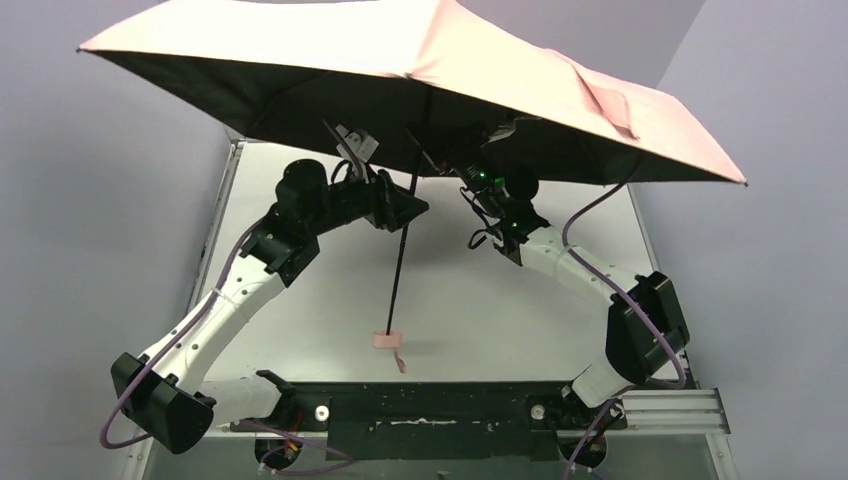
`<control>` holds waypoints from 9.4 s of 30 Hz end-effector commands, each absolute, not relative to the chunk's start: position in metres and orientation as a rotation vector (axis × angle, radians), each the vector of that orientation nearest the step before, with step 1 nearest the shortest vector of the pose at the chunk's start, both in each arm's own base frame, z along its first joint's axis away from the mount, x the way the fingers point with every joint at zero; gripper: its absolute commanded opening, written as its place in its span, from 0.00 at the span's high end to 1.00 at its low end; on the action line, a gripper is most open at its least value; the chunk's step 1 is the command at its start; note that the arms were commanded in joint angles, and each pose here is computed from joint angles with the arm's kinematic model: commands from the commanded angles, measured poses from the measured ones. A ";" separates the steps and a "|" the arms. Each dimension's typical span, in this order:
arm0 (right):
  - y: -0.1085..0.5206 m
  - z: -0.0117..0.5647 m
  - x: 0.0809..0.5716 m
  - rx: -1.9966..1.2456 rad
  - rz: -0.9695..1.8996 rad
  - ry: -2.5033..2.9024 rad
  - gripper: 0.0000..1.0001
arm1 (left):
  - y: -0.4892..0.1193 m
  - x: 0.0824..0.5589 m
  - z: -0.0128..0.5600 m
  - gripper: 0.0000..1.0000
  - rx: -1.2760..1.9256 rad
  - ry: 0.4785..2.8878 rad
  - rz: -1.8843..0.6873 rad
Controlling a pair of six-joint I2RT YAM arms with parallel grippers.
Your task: Put away the umbrella
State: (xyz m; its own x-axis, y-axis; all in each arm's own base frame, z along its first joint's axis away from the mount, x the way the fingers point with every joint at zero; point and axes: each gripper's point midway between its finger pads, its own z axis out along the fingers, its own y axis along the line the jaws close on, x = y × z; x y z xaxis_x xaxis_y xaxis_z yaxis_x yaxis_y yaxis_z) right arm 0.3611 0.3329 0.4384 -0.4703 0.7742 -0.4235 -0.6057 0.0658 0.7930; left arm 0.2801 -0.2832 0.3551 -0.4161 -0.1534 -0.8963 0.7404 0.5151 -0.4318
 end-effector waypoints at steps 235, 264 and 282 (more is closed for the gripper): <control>0.227 0.366 0.417 0.651 1.159 1.331 1.00 | -0.220 0.168 0.193 0.14 0.519 2.215 -0.797; 0.207 0.376 0.418 0.682 1.177 1.322 1.00 | -0.227 0.170 0.174 0.95 0.541 2.222 -0.756; 0.293 0.268 0.344 0.587 1.336 1.822 1.00 | -0.261 0.229 0.310 1.00 0.540 1.747 -0.744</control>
